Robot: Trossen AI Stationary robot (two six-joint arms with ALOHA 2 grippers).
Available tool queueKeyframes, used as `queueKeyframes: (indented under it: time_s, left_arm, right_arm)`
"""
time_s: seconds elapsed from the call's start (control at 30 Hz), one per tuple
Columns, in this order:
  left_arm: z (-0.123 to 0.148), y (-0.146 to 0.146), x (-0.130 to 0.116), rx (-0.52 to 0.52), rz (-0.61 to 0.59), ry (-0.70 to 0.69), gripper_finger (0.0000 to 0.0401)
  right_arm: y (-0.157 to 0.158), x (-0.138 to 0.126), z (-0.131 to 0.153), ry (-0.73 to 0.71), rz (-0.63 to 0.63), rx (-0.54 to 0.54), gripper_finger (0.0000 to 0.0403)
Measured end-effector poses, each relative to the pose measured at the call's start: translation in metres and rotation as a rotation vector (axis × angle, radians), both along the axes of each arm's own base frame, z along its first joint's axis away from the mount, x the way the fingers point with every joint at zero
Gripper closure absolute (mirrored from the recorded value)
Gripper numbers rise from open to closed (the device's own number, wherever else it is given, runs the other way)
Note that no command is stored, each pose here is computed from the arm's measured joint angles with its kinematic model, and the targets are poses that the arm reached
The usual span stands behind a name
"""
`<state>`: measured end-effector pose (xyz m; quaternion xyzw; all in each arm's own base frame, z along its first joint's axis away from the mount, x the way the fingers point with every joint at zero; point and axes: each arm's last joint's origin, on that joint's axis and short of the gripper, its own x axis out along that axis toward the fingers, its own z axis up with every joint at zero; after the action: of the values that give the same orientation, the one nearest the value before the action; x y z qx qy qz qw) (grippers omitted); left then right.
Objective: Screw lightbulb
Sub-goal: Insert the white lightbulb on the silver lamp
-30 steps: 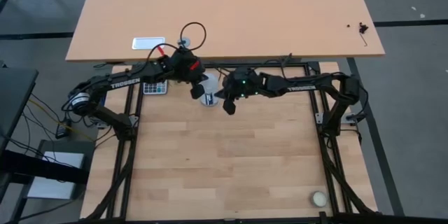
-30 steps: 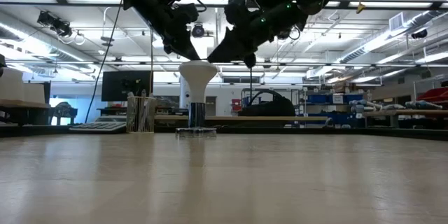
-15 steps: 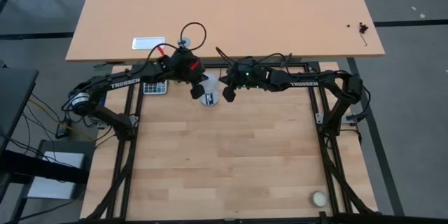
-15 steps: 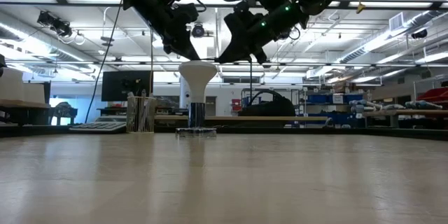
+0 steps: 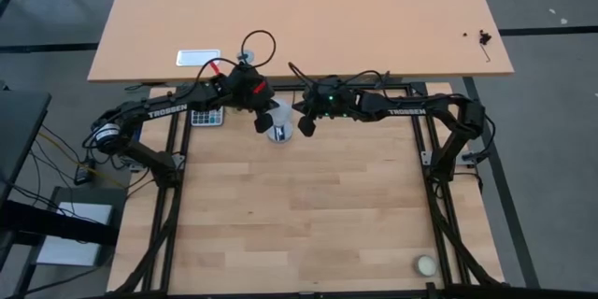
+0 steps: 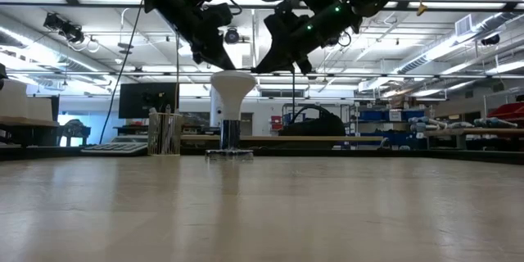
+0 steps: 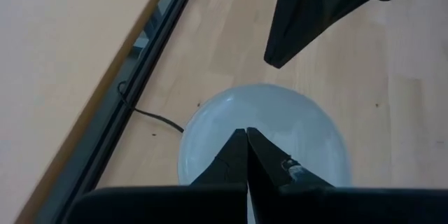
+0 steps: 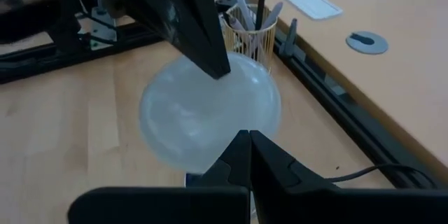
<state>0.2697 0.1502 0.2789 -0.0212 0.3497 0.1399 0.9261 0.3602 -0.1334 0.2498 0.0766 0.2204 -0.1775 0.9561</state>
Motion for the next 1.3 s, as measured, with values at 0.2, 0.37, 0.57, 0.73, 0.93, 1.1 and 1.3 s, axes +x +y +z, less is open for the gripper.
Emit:
queueKeyframes:
  time_s: [0.2,0.37,0.57,0.73,0.93,1.1,1.3]
  left_arm:
    - [0.000,-0.002,0.002,-0.015,-0.024,-0.020,0.0401]
    - [0.004,-0.005,0.003,-0.011,-0.031,-0.028,0.0401]
    - [0.030,-0.007,-0.006,0.041,-0.006,-0.079,0.0401]
    - [0.045,-0.011,-0.022,0.065,0.024,-0.101,0.0401]
    - [0.061,-0.018,-0.038,0.080,0.047,-0.139,0.0401]
    - [0.056,-0.026,-0.053,0.080,0.067,-0.180,0.0401]
    - [0.027,-0.034,-0.068,0.041,0.100,-0.210,0.0401]
  right_arm:
    - [0.002,-0.002,-0.001,0.023,0.017,0.018,0.0393]
    - [0.004,-0.006,0.007,0.014,0.018,0.015,0.0393]
    - [0.008,-0.017,0.025,-0.002,0.024,-0.007,0.0393]
    - [0.011,-0.026,0.038,-0.006,0.030,-0.024,0.0393]
    - [0.014,-0.035,0.042,0.035,0.035,-0.025,0.0393]
    - [0.015,-0.038,0.038,0.095,0.042,-0.010,0.0395]
    - [0.024,-0.036,0.035,0.128,0.076,-0.012,0.0395]
